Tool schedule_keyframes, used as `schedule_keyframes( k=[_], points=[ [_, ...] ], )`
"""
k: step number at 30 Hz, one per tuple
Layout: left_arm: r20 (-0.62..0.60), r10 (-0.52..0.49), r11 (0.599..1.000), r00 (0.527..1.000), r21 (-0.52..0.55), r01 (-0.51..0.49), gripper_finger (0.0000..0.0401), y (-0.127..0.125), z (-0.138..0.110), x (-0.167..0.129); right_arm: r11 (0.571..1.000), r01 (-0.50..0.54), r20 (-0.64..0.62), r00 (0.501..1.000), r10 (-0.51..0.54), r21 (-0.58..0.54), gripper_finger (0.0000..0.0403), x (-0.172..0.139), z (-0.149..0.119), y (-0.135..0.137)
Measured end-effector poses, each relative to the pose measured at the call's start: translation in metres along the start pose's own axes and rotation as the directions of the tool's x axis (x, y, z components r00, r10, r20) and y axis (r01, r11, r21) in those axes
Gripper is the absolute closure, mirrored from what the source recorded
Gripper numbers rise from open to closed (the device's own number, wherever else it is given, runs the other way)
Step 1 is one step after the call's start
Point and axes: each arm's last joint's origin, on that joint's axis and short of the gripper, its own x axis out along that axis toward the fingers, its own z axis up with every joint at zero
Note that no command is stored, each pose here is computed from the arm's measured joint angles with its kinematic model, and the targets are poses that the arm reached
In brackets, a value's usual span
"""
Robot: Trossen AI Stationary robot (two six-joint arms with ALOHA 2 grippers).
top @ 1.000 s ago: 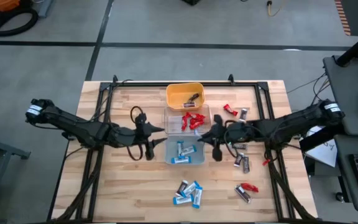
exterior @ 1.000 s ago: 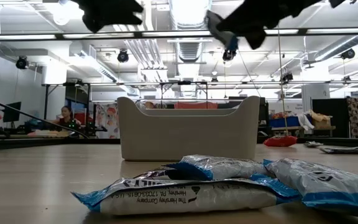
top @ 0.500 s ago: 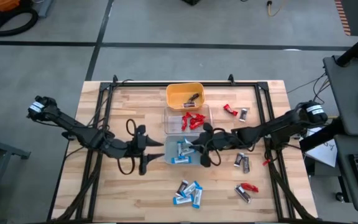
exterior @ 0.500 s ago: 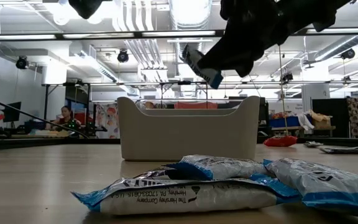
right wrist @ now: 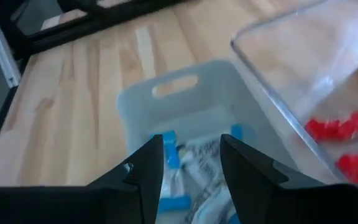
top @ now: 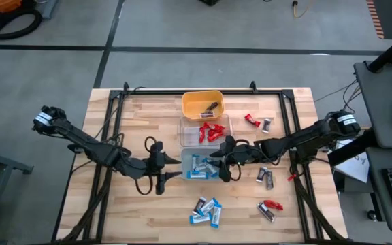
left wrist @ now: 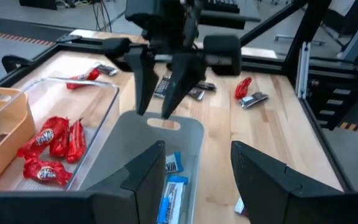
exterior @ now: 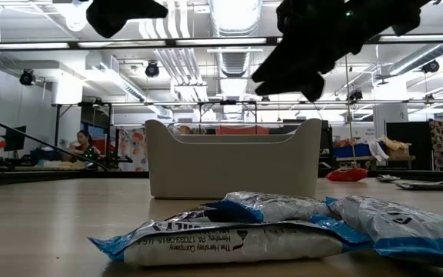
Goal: Organize candy in baskets
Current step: Put the brown chocolate bar into the yellow bin
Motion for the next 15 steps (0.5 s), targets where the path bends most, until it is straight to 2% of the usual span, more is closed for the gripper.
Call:
schedule_keyframes(
  k=[5, 9, 12, 15],
  points=[
    [-0.032, 0.010, 1.000, 0.999, 0.020, -0.009, 0.0235, -0.002, -0.008, 0.008, 0.988, -0.052, -0.132, 0.989, 0.071, 0.143, 0.0261, -0.013, -0.007, 0.004],
    [-0.044, 0.014, 1.000, 0.999, 0.028, -0.013, 0.0235, -0.003, -0.010, 0.011, 0.955, -0.056, -0.250, 0.959, 0.132, 0.290, 0.0268, -0.025, -0.014, 0.008],
    [-0.047, 0.016, 0.999, 0.999, 0.052, -0.014, 0.0235, -0.004, -0.011, 0.012, 0.924, -0.016, -0.347, 0.924, 0.160, 0.383, 0.0273, -0.032, -0.022, 0.011],
    [-0.050, 0.020, 0.997, 0.999, 0.073, -0.016, 0.0235, -0.003, -0.012, 0.013, 0.884, 0.029, -0.453, 0.867, 0.210, 0.466, 0.0277, -0.038, -0.031, 0.014]
  ],
)
